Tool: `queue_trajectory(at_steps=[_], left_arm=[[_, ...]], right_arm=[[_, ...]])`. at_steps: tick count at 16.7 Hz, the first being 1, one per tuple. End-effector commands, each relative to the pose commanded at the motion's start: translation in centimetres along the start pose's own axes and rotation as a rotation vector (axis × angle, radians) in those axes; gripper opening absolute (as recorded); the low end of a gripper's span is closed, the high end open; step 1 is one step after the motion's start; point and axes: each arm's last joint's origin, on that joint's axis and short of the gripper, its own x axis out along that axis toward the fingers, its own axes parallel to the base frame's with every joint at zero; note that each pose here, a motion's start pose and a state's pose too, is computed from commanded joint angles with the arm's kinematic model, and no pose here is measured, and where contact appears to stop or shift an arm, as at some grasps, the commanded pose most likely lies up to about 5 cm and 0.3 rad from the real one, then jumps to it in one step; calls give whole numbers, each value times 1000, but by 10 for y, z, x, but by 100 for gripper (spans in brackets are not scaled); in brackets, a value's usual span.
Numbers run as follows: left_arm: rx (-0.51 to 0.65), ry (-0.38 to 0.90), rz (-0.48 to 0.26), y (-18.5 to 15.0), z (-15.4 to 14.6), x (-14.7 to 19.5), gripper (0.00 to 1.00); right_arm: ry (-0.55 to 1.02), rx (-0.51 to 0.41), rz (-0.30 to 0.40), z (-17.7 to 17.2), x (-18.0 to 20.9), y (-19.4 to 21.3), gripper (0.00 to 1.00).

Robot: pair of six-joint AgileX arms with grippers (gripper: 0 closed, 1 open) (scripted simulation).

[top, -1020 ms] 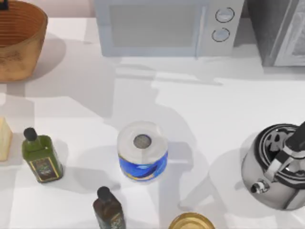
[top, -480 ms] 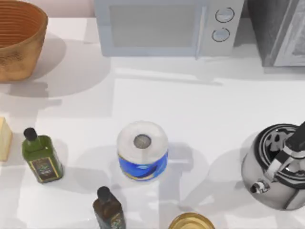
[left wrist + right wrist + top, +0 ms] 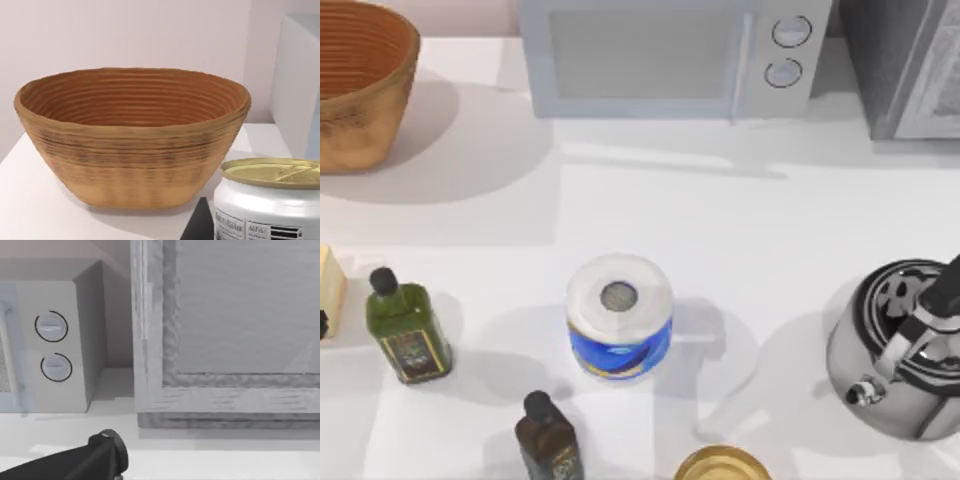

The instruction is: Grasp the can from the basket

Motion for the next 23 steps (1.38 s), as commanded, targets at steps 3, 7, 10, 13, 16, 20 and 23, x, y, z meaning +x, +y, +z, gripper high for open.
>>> queue_trajectory(at_steps=[3,7,10,13,16,20,23], left_arm=[[0,-53,-18,-1,-33,-3,0],[1,-71,-26,-2,-45,-2,0],[3,-65,-22,-2,-46,-2,0],[5,-66,-28,-1,-41,-1,0],[13,-71,-65,-1,-23,3,0],[31,-86,-187,-3,16,23,0],[49,-101,-333,-6,48,57,0]], right_arm=[[0,0,0,0,0,0,100],[0,0,0,0,0,0,100],[0,0,0,0,0,0,100],[0,0,0,0,0,0,100],[0,0,0,0,0,0,100],[0,0,0,0,0,0,100],[0,0,0,0,0,0,100]])
